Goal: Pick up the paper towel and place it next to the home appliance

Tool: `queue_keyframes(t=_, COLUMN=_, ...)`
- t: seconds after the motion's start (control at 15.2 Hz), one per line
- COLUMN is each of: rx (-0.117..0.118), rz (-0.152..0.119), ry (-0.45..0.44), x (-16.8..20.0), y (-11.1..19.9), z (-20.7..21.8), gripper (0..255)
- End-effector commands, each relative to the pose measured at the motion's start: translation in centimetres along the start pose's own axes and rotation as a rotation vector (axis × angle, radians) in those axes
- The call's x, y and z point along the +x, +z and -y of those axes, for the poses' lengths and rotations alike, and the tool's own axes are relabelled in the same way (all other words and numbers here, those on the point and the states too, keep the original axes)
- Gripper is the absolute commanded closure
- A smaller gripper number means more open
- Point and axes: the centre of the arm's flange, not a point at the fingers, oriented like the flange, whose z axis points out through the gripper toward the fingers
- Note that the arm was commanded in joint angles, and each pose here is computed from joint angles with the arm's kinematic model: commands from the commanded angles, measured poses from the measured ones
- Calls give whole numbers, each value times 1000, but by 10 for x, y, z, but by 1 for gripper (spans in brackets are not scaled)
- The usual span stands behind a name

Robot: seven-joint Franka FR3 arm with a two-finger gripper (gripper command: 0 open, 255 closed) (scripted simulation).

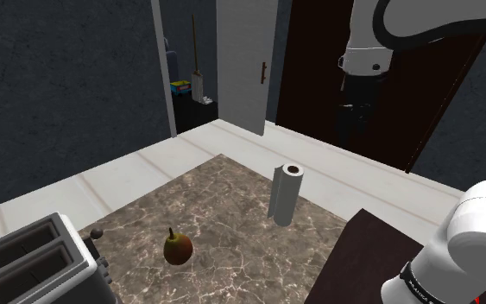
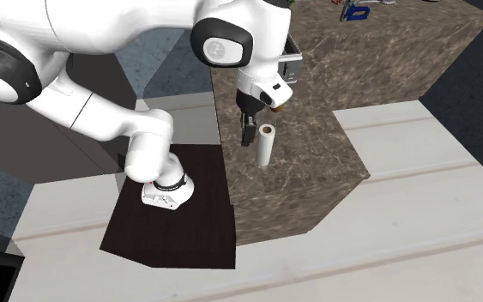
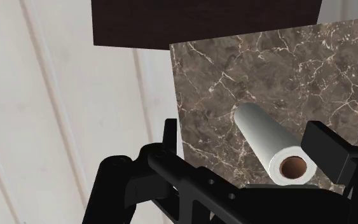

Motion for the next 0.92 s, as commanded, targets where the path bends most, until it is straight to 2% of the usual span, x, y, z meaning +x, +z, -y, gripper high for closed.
queue_keyframes(t=0.0, rx=0, rz=0, ry=0, x=0, y=0, z=0, gripper=0)
queue_keyframes(t=0.73, rx=85, rz=-88, ry=-11, x=64, y=77, z=84, gripper=0)
queue_keyframes(t=0.86, rx=89, rz=-92, ry=-12, x=67, y=85, z=88, gripper=0)
